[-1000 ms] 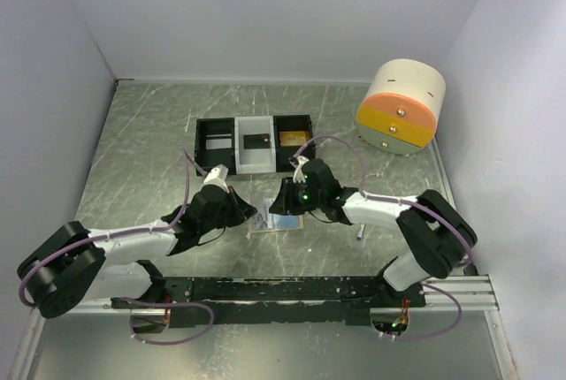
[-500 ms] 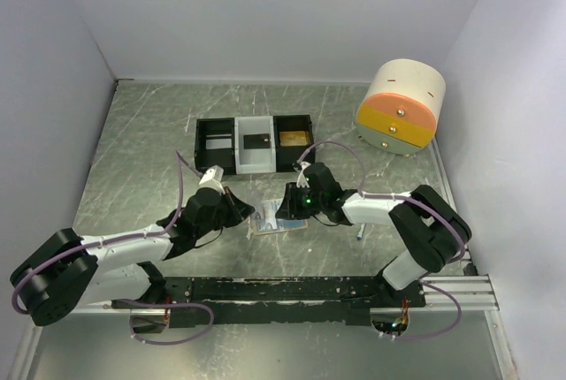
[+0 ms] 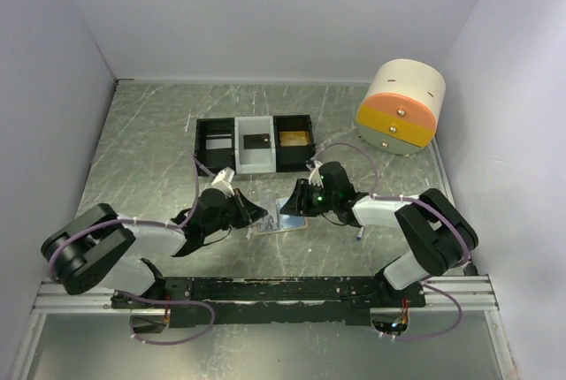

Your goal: Take the credit cards out of the card holder

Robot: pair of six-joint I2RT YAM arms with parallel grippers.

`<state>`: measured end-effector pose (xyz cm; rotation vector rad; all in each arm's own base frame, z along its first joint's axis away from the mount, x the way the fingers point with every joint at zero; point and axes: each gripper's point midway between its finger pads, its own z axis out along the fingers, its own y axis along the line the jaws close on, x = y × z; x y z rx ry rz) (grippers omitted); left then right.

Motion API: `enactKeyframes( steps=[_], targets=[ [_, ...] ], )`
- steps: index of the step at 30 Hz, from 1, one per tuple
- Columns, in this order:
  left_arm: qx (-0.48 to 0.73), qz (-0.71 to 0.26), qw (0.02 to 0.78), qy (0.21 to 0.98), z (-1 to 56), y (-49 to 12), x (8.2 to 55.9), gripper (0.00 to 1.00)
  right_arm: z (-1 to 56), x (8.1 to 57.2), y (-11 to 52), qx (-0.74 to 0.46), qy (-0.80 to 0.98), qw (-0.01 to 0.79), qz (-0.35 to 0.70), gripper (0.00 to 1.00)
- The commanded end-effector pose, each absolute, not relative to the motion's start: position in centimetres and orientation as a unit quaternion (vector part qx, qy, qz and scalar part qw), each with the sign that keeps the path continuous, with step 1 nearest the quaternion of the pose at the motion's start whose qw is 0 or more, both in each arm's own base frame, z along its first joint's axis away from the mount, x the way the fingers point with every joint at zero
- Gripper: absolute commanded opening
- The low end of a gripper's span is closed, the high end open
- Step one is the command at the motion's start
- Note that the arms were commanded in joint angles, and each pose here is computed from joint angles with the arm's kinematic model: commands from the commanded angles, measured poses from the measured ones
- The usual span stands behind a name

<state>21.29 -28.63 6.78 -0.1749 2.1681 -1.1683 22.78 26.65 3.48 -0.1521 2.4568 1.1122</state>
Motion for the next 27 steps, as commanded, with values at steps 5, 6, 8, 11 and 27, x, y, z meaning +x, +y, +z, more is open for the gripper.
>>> enactKeyframes(
  steps=[5, 6, 8, 11, 27],
  targets=[
    [-0.050, -0.533, 0.308, 0.786, 8.6, -31.5, 20.7, 0.07, 4.4, 22.0, 27.1, -0.038, 0.861, 0.207, 0.462, 0.42],
    [-0.052, -0.539, 0.306, 0.783, 8.5, -31.6, 20.6, 0.07, 4.4, 21.9, 27.1, -0.038, 0.860, 0.206, 0.465, 0.43],
    [-0.055, -0.547, 0.303, 0.779, 8.4, -31.7, 20.5, 0.07, 4.4, 21.8, 27.3, -0.040, 0.858, 0.199, 0.471, 0.43],
    [-0.052, -0.561, 0.293, 0.773, 8.5, -32.2, 20.2, 0.07, 4.1, 21.8, 27.3, -0.034, 0.858, 0.193, 0.474, 0.43],
    [-0.043, -0.588, 0.286, 0.755, 9.5, -32.8, 19.5, 0.07, 7.1, 22.6, 27.4, -0.027, 0.813, 0.196, 0.548, 0.36]
  ],
)
